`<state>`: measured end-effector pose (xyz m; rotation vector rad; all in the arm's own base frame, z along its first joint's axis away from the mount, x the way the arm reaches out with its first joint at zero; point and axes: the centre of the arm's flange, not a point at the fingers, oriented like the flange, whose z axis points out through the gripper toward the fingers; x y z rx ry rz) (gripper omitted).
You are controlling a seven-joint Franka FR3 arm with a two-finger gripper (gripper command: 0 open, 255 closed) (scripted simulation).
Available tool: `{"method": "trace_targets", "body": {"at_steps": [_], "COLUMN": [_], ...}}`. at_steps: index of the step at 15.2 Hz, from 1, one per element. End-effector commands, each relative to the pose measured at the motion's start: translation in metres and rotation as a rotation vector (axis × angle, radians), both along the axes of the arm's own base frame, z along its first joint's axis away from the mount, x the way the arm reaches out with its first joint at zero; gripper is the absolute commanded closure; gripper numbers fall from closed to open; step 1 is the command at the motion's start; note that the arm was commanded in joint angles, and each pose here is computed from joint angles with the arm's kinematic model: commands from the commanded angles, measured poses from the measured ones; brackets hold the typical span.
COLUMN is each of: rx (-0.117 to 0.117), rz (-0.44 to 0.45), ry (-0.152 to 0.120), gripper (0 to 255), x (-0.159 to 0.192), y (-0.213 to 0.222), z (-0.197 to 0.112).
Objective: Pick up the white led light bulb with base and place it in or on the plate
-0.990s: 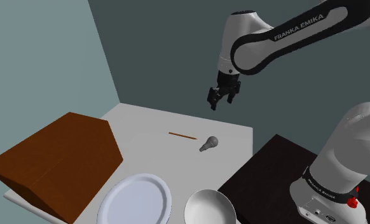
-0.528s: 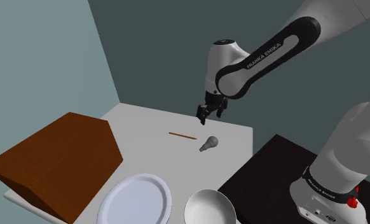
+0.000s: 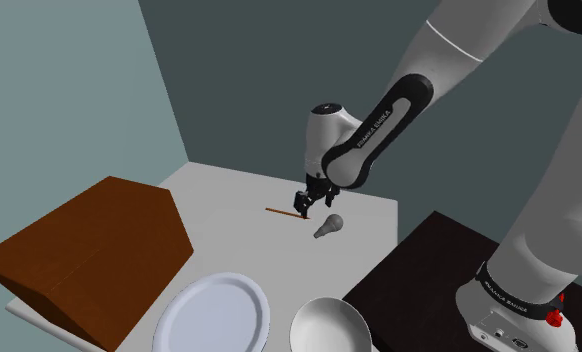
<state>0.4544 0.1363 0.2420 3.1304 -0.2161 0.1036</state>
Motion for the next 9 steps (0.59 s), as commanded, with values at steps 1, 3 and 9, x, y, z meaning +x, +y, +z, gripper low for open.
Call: {"method": "trace_targets", "body": {"at_steps": [1, 3, 9], "rx": [0.001, 0.001, 0.001], "rz": [-0.001, -0.001, -0.001], "ry": [0.001, 0.001, 0.001], "gripper": [0, 0, 0], "x": [0.003, 0.004, 0.005], "y": [0.004, 0.004, 0.004], "z": [-0.016, -0.027, -0.045]}}
